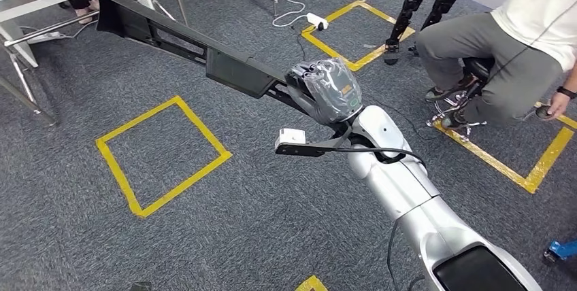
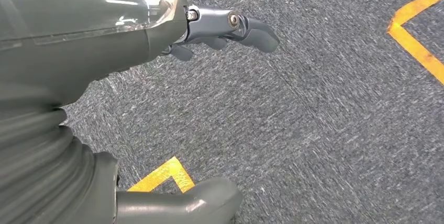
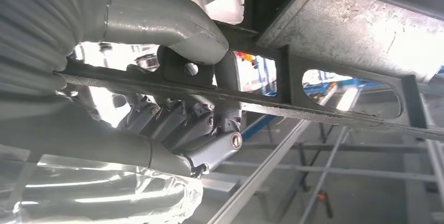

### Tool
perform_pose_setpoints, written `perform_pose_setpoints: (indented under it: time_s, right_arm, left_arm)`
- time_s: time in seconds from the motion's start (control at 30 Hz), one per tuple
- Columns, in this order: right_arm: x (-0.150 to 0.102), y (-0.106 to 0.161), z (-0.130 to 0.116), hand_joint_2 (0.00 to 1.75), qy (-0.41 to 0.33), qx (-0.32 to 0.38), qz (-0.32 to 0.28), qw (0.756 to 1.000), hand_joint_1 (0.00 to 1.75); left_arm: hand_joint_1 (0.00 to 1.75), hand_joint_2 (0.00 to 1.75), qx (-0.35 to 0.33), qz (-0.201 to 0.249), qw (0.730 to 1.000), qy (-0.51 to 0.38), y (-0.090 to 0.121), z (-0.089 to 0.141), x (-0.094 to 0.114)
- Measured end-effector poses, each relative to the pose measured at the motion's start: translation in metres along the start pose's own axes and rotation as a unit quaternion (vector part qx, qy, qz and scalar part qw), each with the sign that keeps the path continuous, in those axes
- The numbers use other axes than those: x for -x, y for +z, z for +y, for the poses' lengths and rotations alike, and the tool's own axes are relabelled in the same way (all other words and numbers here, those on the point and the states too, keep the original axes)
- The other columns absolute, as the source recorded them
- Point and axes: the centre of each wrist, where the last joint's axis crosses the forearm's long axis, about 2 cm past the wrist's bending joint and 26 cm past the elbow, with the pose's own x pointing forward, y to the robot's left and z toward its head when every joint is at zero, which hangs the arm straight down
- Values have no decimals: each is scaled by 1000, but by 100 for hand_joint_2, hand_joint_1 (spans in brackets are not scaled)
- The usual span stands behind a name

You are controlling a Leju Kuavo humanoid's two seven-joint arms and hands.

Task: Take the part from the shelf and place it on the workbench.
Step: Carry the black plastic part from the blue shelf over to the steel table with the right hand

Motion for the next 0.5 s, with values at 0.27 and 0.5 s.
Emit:
perform_pose_setpoints:
  time_s: [0.27, 0.5]
  right_arm:
    - [1, 1, 2, 175, 0, -4, 1, 1000, 175]
    - [2, 1, 3, 175, 0, -7, 1, 1000, 175]
  left_arm:
    - [0, 175, 1, -2, 1000, 1, 0, -1, -1]
    - [0, 175, 1, 2, 1000, 0, 1, -1, 1]
